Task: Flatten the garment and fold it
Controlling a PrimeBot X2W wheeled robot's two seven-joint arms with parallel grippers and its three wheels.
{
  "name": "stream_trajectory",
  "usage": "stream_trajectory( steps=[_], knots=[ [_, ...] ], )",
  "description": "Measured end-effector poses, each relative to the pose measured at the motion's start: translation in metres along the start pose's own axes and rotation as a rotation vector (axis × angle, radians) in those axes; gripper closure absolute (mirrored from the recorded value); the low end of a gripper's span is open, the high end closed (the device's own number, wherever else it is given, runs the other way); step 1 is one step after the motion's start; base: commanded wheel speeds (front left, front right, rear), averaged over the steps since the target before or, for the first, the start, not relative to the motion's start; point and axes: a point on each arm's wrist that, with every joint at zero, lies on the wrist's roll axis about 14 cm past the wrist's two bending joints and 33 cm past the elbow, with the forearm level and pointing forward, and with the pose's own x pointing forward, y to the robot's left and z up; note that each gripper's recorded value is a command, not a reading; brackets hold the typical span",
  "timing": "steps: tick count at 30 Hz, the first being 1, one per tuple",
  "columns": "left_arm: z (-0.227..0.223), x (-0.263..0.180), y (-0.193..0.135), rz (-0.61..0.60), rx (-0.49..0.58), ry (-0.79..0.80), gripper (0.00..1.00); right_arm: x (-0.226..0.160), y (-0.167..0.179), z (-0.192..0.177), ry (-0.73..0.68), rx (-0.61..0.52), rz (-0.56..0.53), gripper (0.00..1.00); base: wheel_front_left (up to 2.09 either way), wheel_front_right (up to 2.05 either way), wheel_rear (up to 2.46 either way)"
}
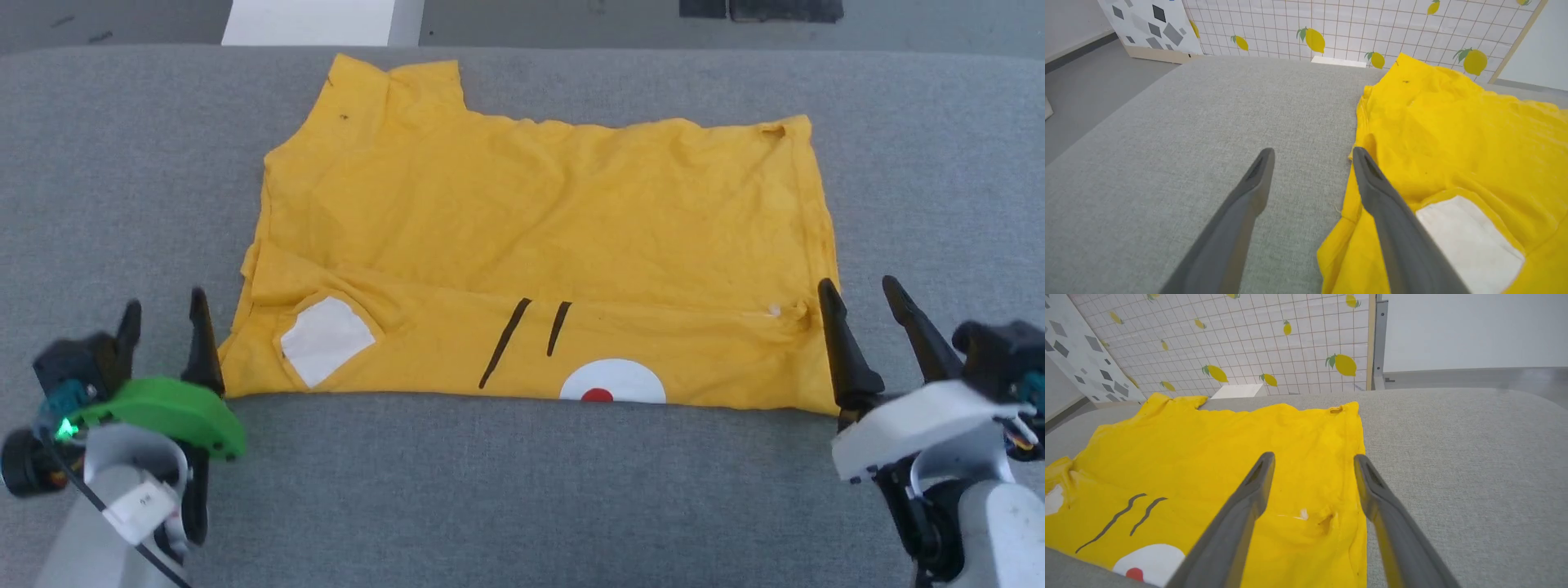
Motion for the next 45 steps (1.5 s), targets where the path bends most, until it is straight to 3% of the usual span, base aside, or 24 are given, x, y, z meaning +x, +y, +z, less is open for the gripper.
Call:
stream_trajectory(
  steps=[5,6,16,17,18,26,32,33,36,37,38,39,41,45],
  knots=[
    [-0.034,-0.02,0.004,0.023,-0.036,0.152,0.0,-0.017,-0.004,0.016,-0.162,-0.031,-0.029,0.0,0.0,0.0,0.0],
    [-0.055,-0.026,0.002,0.031,-0.074,0.283,0.0,-0.024,-0.005,0.016,-0.193,-0.037,-0.038,0.0,0.0,0.0,0.0],
    [-0.081,-0.027,-0.005,0.022,-0.18,0.566,0.0,-0.034,-0.003,-0.001,-0.151,-0.013,-0.039,0.0,0.0,0.0,0.0],
    [-0.082,-0.028,-0.008,0.01,-0.186,0.593,0.36,-0.034,-0.004,-0.002,-0.147,-0.011,-0.043,0.0,0.0,0.0,0.0],
    [-0.083,-0.028,-0.009,0.001,-0.187,0.611,1.0,-0.035,-0.006,-0.003,-0.143,-0.011,-0.048,0.0,0.0,0.0,0.0],
    [-0.073,-0.03,-0.022,-0.053,-0.176,0.586,1.0,-0.038,-0.021,-0.016,-0.083,0.008,-0.095,0.0,0.0,0.0,0.0],
    [-0.07,-0.034,-0.023,-0.056,-0.172,0.564,1.0,-0.035,-0.028,-0.069,0.235,0.105,-0.114,0.0,0.0,0.0,0.0],
    [-0.069,-0.035,-0.023,-0.057,-0.166,0.556,1.0,-0.034,-0.024,-0.087,0.389,0.11,-0.101,0.0,0.0,0.0,0.0],
    [-0.071,-0.036,-0.023,-0.058,-0.166,0.553,1.0,-0.032,-0.02,-0.096,0.503,0.088,-0.084,0.0,0.0,0.0,0.0],
    [-0.071,-0.036,-0.024,-0.058,-0.165,0.553,1.0,-0.031,-0.019,-0.096,0.532,0.079,-0.08,0.04,0.0,0.0,0.0],
    [-0.072,-0.036,-0.023,-0.057,-0.16,0.551,1.0,-0.03,-0.018,-0.097,0.564,0.072,-0.075,0.26,0.0,0.0,0.0],
    [-0.072,-0.035,-0.023,-0.056,-0.157,0.549,1.0,-0.03,-0.017,-0.098,0.589,0.066,-0.071,0.7,0.0,0.0,0.0],
    [-0.072,-0.034,-0.021,-0.052,-0.14,0.534,1.0,-0.03,-0.015,-0.097,0.631,0.047,-0.065,1.0,0.0,0.0,0.0],
    [-0.054,-0.027,-0.014,-0.037,-0.106,0.404,1.0,-0.021,-0.008,-0.069,0.541,0.023,-0.044,1.0,0.0,0.0,0.0]
  ],
)
